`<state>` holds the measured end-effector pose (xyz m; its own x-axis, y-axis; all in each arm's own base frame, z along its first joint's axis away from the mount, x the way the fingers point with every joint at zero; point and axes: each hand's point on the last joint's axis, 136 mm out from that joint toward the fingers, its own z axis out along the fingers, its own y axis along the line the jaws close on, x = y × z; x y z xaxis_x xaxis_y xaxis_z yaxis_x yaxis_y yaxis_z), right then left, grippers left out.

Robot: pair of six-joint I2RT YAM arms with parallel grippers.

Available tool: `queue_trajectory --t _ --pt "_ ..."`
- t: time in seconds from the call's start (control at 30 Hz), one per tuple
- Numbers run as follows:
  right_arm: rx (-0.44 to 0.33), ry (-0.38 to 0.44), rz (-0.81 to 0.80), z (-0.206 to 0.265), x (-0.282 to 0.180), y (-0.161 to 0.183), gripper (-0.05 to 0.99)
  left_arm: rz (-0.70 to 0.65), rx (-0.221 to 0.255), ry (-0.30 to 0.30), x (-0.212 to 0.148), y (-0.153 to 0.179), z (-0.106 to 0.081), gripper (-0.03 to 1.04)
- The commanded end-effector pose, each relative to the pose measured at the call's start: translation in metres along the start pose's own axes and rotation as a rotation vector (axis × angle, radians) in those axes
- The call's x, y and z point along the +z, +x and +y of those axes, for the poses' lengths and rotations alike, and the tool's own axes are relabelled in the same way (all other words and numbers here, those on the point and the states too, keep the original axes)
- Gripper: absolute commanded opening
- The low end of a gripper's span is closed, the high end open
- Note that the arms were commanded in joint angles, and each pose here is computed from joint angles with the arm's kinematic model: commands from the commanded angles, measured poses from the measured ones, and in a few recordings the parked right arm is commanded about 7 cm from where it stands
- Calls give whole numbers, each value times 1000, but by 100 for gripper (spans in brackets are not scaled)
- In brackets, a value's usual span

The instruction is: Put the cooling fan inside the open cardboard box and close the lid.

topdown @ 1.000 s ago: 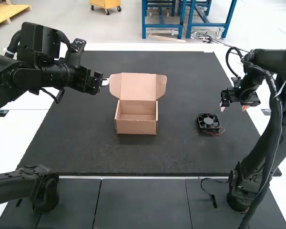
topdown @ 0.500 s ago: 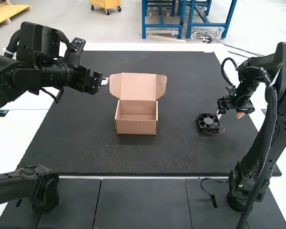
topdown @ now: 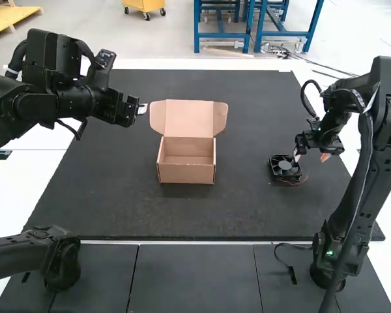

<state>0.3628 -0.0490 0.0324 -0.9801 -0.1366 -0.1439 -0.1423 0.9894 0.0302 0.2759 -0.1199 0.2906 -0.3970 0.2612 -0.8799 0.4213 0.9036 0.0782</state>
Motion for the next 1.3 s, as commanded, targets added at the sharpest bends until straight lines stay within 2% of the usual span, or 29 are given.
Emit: queue_trajectory --t 0.0,0.8,0.93,1.13,1.27 --pt "-7 -15 -2 0 2 -6 89 -44 11 -12 -9 -12 3 97" --pt "-11 -23 45 -1 25 -12 89 -58 11 -23 -14 -19 5 97" --pt "13 -17 67 -3 31 -9 88 -62 9 -23 -14 -20 5 97" --pt "20 -28 114 -1 37 0 74 -68 10 -25 -16 -22 5 97" --pt "11 -25 127 2 38 1 57 -74 8 -25 -17 -25 6 97"
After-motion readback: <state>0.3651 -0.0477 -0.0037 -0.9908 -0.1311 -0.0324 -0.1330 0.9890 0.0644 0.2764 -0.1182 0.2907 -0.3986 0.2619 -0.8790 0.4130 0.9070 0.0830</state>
